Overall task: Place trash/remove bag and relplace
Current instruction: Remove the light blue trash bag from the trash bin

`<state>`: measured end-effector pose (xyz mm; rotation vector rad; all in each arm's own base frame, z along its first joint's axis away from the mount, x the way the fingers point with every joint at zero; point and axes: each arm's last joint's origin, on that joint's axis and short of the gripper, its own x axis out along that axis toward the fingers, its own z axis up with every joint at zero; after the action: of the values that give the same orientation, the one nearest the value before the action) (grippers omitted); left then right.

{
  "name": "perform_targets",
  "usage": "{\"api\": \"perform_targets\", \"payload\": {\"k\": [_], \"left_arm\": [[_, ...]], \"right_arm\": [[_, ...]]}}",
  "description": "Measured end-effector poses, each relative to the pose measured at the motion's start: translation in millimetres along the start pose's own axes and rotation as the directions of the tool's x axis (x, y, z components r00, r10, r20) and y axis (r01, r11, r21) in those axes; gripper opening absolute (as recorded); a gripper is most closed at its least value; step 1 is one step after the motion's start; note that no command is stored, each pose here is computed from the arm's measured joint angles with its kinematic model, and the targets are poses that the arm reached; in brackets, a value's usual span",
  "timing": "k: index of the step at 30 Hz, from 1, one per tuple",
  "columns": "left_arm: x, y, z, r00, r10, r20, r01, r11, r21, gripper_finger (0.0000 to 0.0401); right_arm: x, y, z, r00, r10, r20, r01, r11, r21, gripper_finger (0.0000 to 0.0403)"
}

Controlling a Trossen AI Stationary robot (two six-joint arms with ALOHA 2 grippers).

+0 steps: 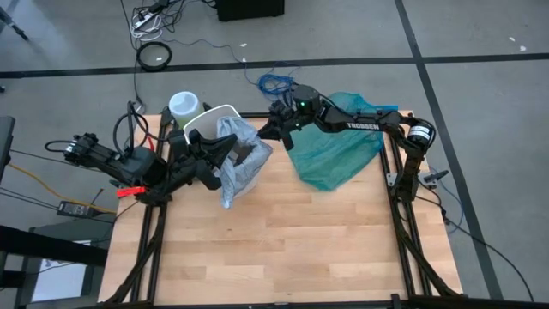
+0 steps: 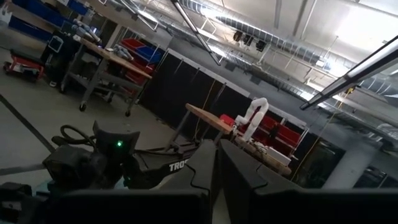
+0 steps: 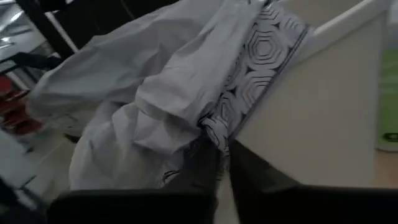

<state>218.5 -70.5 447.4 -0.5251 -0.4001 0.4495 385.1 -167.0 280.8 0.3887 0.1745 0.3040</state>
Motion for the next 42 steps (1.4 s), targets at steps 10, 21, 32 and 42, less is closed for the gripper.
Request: {"api": "perform_targets", "payload": {"k": [10, 21, 32, 42], "left_arm": [[6, 3, 1, 0.999, 0.017, 0.032, -0.016, 1.000, -0.018, 0.0030], [25, 15, 0, 0.999, 0.006, 0.047, -0.008, 1.000, 0.028, 0.0030], [55, 33, -31, 0.992, -0.048, -0.116, 0.058, 0.995, 0.082, 0.0006], [59, 56, -45, 0.958, 0.120, -0.262, -0.086, 0.987, 0.137, 0.0002]], "right_arm": [[-11, 12, 22, 0.932, -0.327, 0.159, 0.324, 0.945, 0.044, 0.0000], [-30, 50, 49, 0.851, -0.452, 0.266, 0.464, 0.886, 0.021, 0.0000], [-9, 81, 41, 0.840, -0.471, 0.270, 0.482, 0.876, 0.030, 0.0000], [-8, 118, 71, 0.820, -0.478, 0.315, 0.512, 0.858, -0.030, 0.0000]]}}
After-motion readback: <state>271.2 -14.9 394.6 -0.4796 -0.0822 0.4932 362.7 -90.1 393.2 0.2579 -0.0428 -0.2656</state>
